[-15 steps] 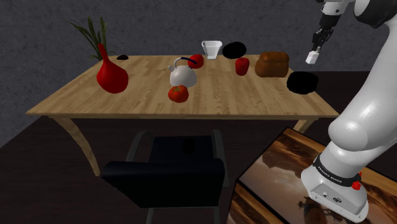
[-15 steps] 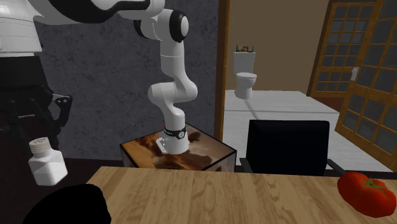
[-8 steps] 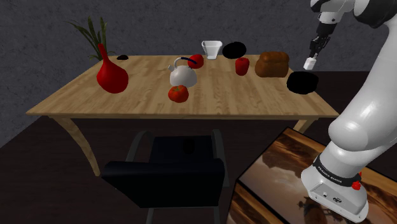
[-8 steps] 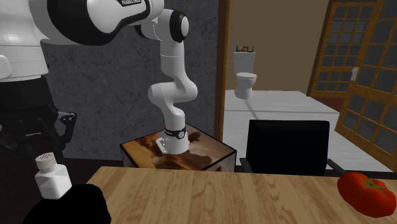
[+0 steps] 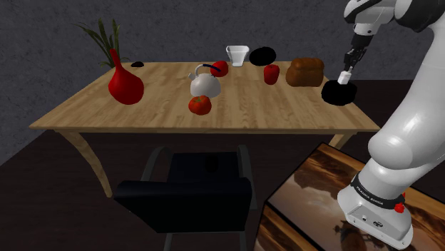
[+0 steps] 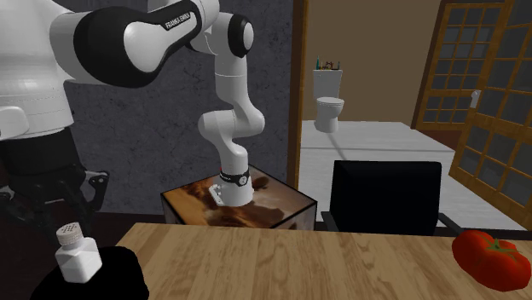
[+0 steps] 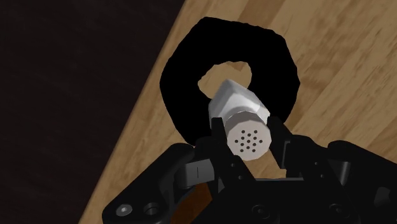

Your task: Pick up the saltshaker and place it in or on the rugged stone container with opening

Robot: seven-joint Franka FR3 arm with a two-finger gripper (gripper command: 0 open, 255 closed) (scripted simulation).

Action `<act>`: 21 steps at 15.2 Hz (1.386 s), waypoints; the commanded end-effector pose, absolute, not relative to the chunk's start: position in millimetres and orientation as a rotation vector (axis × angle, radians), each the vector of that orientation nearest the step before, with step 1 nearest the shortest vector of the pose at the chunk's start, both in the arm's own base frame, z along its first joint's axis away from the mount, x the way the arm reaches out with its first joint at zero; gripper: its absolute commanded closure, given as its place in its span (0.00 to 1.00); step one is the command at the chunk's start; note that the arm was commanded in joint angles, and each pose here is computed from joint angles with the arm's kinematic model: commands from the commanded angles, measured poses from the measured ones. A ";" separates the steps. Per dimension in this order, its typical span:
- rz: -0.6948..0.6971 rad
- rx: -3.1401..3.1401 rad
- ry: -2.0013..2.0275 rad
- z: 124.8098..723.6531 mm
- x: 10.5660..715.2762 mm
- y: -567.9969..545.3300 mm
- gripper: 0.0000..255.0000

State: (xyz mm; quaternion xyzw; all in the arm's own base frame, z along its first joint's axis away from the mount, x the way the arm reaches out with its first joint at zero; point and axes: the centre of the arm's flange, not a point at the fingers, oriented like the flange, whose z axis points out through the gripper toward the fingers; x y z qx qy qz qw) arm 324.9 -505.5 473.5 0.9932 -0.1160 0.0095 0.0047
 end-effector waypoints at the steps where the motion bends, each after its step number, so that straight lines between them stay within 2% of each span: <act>1: 0.030 3.111 -0.363 472.1 325.0 -505.9 1.00; 6: 0.030 3.111 -0.363 472.1 325.0 -505.9 1.00; 7: 0.030 3.111 -0.363 472.1 325.0 -505.9 0.00; 12: 0.030 3.111 -0.363 472.1 325.0 -505.9 0.00; 16: 0.030 3.111 -0.363 522.1 324.1 -505.3 0.00; 21: 0.030 3.111 -0.363 522.1 324.1 -505.3 0.00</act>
